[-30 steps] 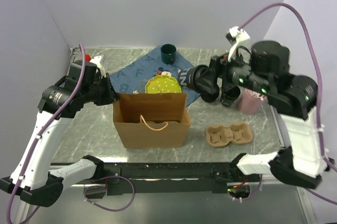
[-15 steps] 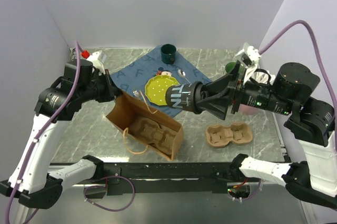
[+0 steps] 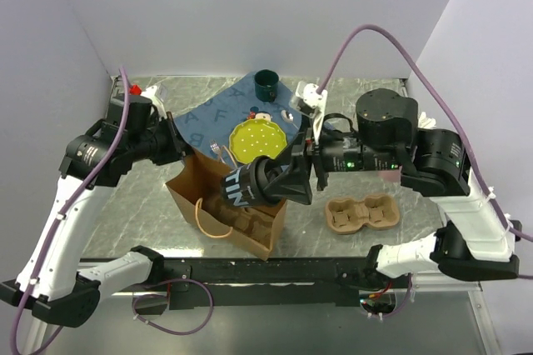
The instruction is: Pack the takeout coffee
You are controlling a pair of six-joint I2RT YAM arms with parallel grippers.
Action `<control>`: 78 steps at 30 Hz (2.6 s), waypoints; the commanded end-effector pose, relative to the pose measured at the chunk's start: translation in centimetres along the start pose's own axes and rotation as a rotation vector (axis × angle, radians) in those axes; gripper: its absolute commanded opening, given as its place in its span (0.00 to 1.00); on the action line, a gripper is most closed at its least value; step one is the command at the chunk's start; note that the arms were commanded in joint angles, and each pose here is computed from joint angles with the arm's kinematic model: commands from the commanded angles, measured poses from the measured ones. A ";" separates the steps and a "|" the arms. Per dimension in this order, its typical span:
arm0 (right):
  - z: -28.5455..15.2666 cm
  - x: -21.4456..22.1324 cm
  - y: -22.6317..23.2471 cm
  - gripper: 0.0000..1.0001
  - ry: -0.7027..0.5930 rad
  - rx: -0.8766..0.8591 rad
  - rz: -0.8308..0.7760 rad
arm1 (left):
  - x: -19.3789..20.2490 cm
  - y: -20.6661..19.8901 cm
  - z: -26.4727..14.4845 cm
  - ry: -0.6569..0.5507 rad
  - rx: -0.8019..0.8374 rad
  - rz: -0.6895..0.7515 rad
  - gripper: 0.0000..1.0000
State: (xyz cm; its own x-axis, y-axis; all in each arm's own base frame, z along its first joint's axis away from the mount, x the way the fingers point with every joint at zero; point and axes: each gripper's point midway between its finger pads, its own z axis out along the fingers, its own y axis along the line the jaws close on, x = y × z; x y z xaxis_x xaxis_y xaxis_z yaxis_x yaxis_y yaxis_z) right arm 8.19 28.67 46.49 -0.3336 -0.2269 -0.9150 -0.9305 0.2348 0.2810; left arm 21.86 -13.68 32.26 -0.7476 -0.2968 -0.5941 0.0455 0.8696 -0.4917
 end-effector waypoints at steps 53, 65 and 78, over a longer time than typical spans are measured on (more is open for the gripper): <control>6.4 14.6 -4.9 0.45 0.670 0.483 -0.119 | 5.5 2.6 -3.6 0.127 -0.016 0.098 0.53; 2.8 12.9 -8.7 0.44 0.604 0.747 -0.142 | 0.9 -4.5 -4.6 -0.118 0.351 0.143 0.01; -0.6 9.0 -12.6 0.45 0.469 0.949 -0.154 | -2.4 -7.1 -5.5 -0.371 0.509 0.269 0.01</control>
State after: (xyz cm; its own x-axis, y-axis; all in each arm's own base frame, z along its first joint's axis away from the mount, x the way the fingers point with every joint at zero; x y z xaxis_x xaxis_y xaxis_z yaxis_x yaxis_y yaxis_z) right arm 16.13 28.85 34.33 -0.4239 -0.5223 -0.7399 -0.6053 0.7711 -0.1975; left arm 19.14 -16.34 37.41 -0.5282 -0.2683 -0.8056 0.4641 0.7033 -0.5385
